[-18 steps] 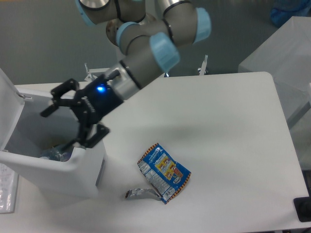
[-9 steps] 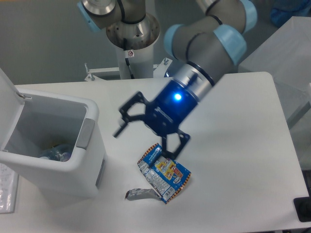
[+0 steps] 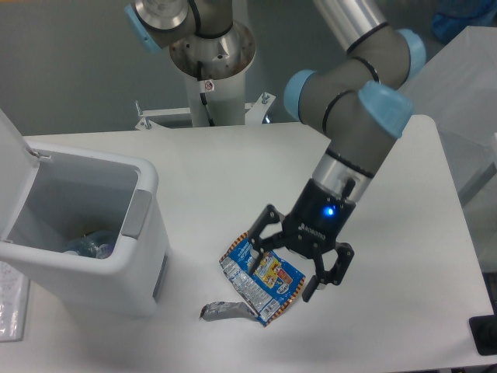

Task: Place the trash in the trash can
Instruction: 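Move the open gripper back over the snack wrapper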

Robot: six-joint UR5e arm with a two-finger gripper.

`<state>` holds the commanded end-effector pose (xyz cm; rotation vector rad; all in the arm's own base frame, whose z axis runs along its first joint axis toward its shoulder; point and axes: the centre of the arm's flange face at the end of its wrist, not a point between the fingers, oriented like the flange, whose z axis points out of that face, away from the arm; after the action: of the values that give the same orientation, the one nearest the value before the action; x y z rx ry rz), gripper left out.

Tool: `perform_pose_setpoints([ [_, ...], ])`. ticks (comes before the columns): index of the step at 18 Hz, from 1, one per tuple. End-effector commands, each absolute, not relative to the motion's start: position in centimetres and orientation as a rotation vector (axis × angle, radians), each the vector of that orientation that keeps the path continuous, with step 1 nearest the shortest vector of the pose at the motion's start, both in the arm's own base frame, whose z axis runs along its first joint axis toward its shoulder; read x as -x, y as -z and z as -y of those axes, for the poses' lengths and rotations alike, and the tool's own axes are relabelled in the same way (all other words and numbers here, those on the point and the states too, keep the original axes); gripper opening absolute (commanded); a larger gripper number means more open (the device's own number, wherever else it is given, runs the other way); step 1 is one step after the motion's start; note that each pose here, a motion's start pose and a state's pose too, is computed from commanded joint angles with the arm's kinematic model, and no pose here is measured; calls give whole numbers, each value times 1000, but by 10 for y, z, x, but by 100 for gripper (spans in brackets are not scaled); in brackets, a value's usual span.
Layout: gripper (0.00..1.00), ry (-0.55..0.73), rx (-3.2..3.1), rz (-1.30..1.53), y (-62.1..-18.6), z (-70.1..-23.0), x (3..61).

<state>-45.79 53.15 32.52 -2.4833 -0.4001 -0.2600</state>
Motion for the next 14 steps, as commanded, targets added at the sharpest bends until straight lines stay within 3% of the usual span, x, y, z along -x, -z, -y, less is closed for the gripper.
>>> perform_pose_setpoints([
  [14, 99, 127, 2855, 389, -216, -571, 418],
])
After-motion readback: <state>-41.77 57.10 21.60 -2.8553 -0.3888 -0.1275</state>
